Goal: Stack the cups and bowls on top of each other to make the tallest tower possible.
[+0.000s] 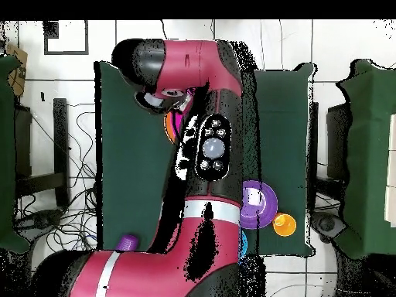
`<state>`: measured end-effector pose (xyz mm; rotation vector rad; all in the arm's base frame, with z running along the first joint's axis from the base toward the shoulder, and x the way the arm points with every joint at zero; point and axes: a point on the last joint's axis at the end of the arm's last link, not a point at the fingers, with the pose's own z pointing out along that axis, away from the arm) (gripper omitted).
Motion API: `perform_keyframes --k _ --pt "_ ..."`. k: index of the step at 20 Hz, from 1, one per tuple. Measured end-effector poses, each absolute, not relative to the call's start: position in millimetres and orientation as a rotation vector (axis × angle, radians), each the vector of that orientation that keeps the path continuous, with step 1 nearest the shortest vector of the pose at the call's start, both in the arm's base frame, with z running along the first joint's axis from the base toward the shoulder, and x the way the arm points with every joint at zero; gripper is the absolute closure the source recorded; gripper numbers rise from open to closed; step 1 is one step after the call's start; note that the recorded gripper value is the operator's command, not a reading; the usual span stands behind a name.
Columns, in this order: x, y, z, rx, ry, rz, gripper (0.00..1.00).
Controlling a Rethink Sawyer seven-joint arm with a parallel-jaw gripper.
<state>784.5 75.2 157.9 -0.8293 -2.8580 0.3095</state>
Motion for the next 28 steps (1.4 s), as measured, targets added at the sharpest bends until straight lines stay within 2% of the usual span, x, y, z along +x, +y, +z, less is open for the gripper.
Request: perform_keyframes --k 15,28 --pt "768 44 209 -0.908 -2.868 0.384 1.00" --pt "772 33 191 -0.926 -2.949 0.398 1.00"
